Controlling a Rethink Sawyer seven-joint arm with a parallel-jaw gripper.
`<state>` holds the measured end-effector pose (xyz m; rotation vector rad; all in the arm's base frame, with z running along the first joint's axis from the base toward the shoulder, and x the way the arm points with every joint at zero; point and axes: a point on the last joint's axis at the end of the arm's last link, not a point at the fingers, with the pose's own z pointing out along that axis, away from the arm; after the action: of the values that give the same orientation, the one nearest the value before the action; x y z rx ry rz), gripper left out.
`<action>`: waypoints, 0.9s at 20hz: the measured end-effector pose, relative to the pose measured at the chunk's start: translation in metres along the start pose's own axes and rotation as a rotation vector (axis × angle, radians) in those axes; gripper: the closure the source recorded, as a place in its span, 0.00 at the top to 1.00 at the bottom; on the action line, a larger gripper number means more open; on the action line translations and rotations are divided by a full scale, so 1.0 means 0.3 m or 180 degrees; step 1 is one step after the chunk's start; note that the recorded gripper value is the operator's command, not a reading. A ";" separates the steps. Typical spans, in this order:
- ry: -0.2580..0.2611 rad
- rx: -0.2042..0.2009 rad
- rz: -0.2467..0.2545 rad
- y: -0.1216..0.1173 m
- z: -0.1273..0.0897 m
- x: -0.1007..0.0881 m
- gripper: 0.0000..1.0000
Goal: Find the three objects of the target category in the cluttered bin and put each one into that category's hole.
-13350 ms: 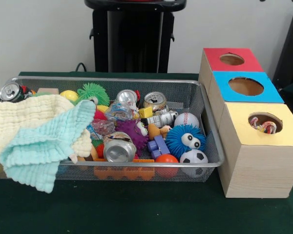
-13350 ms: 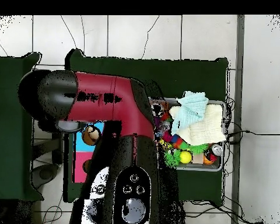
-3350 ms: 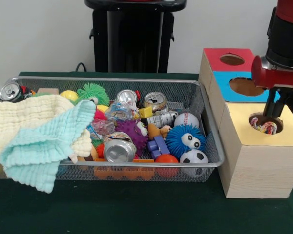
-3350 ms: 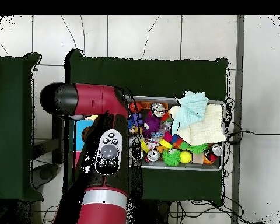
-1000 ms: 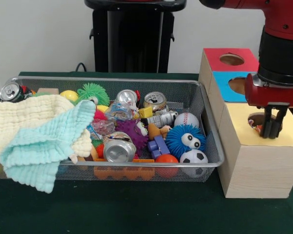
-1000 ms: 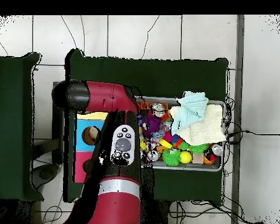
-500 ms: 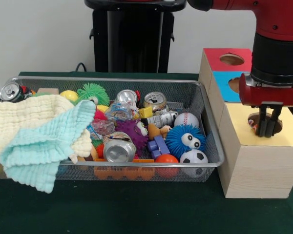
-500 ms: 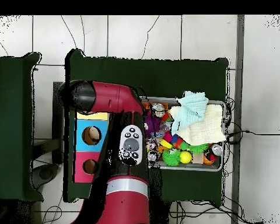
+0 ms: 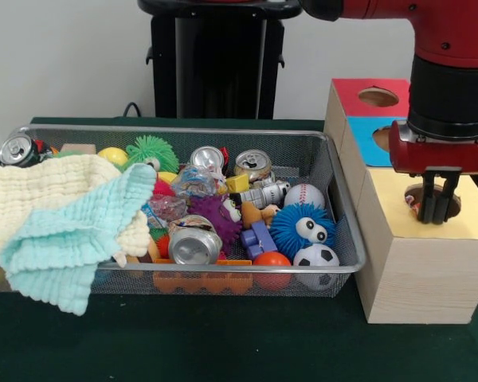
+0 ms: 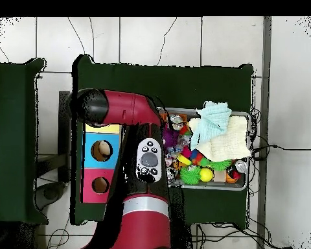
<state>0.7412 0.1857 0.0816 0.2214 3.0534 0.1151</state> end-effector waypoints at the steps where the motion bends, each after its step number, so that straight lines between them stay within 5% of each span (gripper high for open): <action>1: 0.0003 -0.0002 0.0001 0.001 0.000 0.002 0.00; 13: 0.0088 0.0001 0.0011 -0.004 -0.003 0.051 0.00; 18: 0.0281 0.0020 0.0030 -0.018 0.045 0.143 0.00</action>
<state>0.6992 0.1876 0.0647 0.2374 3.1411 0.1187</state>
